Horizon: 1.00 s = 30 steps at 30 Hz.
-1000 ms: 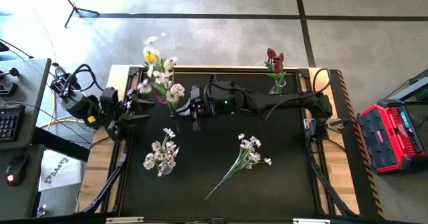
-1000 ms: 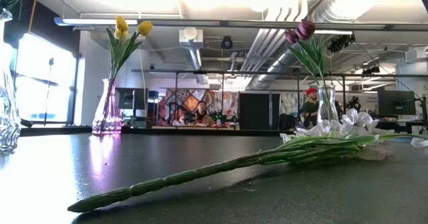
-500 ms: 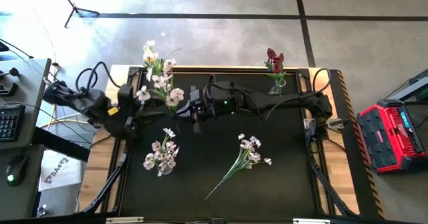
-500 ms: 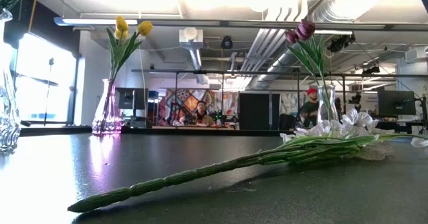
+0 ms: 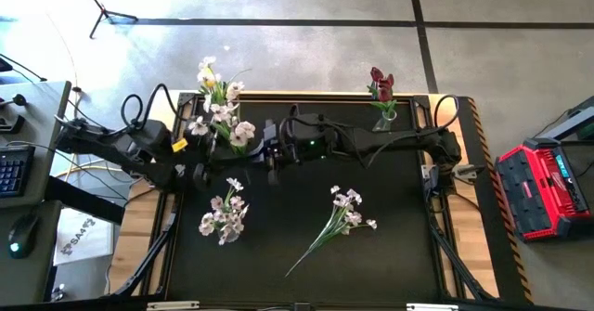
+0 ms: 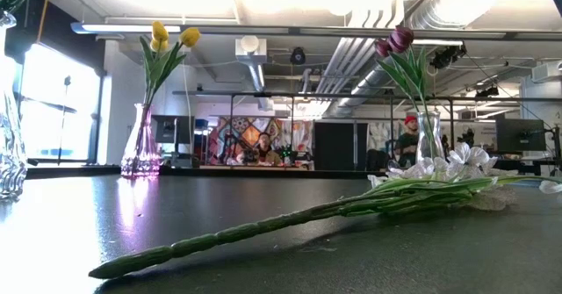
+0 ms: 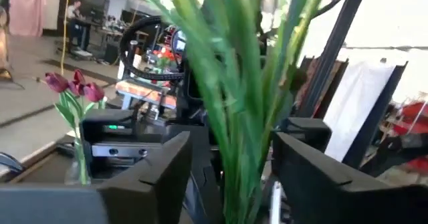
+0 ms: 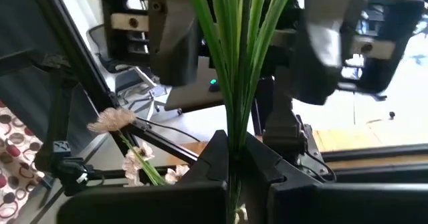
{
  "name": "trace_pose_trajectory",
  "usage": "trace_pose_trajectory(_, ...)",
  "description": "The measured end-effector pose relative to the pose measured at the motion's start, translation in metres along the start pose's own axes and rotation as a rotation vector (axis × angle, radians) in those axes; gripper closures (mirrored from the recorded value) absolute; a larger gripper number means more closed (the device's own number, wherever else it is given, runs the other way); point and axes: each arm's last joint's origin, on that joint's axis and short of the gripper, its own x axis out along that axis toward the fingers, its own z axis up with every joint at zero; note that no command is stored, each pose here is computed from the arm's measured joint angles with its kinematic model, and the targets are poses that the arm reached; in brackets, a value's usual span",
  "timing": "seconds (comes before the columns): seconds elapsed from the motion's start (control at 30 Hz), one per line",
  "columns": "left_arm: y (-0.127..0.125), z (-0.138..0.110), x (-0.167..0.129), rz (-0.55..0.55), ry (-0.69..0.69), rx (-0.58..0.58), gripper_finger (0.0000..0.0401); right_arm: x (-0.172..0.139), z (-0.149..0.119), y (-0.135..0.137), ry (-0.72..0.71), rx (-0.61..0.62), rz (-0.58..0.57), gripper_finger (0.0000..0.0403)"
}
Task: Sort flowers into vase by color
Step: Put the right white flower into the bottom transparent vase
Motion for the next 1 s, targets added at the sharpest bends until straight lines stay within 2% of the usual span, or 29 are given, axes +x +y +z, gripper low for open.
trace_pose_trajectory(0.2, -0.003, -0.004, 0.005, -0.076, 0.026, 0.136, 0.0287, 0.000, -0.004, -0.001, 0.039, 0.020, -0.026, 0.0403)
trace_pose_trajectory(0.3, -0.004, -0.008, 0.009, -0.115, 0.046, 0.151, 0.0329, 0.000, -0.005, 0.000, 0.042, 0.015, -0.026, 0.0403)
trace_pose_trajectory(0.47, -0.004, -0.009, 0.011, -0.113, 0.051, 0.155, 0.0387, 0.000, -0.005, 0.000, 0.041, 0.012, -0.029, 0.0402)
trace_pose_trajectory(0.77, 0.002, -0.005, 0.010, -0.093, 0.043, 0.129, 0.0398, -0.001, -0.004, -0.002, 0.038, 0.019, -0.064, 0.0399)
trace_pose_trajectory(1.0, 0.003, -0.005, 0.009, -0.075, 0.036, 0.132, 0.0400, -0.001, -0.004, -0.004, 0.026, 0.026, -0.138, 0.0348)
